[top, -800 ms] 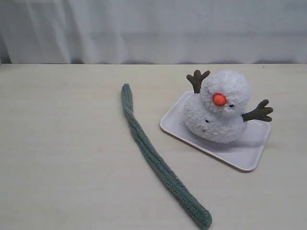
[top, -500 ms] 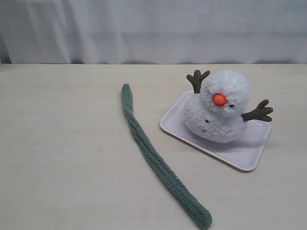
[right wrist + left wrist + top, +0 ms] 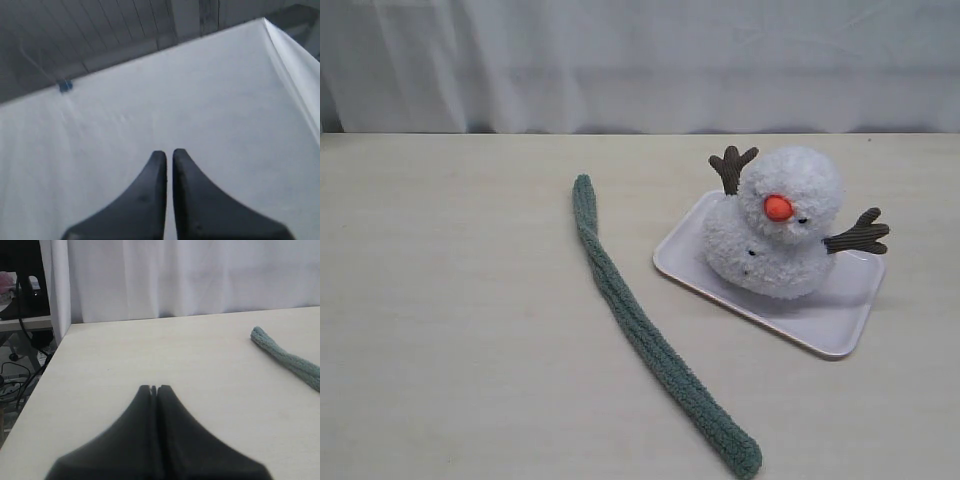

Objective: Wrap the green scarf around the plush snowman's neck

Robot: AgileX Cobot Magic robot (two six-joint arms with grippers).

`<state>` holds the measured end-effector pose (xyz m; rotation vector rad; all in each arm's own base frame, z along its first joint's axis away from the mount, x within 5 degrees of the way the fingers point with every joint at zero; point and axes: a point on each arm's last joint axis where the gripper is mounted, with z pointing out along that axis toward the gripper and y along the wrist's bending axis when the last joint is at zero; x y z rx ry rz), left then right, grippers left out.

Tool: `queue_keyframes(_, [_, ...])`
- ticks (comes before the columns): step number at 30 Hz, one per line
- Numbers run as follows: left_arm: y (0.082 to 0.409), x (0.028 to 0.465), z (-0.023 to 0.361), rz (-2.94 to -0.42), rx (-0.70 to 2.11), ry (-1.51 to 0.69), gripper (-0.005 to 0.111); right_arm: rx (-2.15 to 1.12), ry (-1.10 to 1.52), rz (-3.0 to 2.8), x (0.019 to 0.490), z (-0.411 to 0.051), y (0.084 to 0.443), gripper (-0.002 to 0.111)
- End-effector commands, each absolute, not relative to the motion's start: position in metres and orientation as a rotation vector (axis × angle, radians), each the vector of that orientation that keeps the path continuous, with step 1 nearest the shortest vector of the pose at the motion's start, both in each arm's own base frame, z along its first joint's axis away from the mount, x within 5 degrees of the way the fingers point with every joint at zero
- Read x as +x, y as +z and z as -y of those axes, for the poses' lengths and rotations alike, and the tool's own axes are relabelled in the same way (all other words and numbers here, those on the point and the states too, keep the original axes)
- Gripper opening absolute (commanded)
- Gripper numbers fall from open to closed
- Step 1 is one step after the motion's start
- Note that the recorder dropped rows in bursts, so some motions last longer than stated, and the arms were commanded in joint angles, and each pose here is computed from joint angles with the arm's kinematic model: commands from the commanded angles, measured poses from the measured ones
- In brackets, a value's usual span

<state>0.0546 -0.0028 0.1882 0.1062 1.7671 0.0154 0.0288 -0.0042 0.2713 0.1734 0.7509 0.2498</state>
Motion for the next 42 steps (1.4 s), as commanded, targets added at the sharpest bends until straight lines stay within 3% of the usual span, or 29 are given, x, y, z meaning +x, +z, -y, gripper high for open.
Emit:
queue_keyframes(1, [0.188, 0.055, 0.003, -1.76, 0.098, 0.008, 0.0, 0.16, 0.345, -0.67, 0.022, 0.001, 0.282, 0.004])
queue_keyframes(7, [0.188, 0.055, 0.003, -1.76, 0.098, 0.008, 0.0, 0.092, 0.277, -0.935, 0.025, -0.006, 0.328, 0.005])
queue_keyframes(9, [0.188, 0.055, 0.003, -1.76, 0.098, 0.008, 0.0, 0.094, 0.252, -1.003, 0.028, -0.006, 0.345, 0.01])
queue_keyframes(19, [0.188, 0.055, 0.003, -1.754, 0.097, 0.008, 0.0, 0.2, 0.028, -1.363, 0.078, 0.011, 0.386, 0.068])
queue_keyframes(22, [0.188, 0.055, 0.003, -1.754, 0.097, 0.008, 0.0, 0.222, -0.089, -1.558, 0.1, 0.019, 0.384, 0.069])
queue_keyframes(26, [0.188, 0.055, 0.003, -1.754, 0.097, 0.008, 0.0, 0.211, -0.055, -1.8, 0.133, 0.016, 0.381, 0.069])
queue_keyframes(37, [0.188, 0.055, 0.003, -1.754, 0.097, 0.008, 0.0, -0.492, 0.615, -2.188, 0.193, -0.05, 0.343, 0.064])
queue_keyframes(42, [0.188, 0.055, 0.003, -1.754, 0.097, 0.008, 0.0, -0.796, 0.666, -2.242, 0.197, -0.09, 0.319, 0.063])
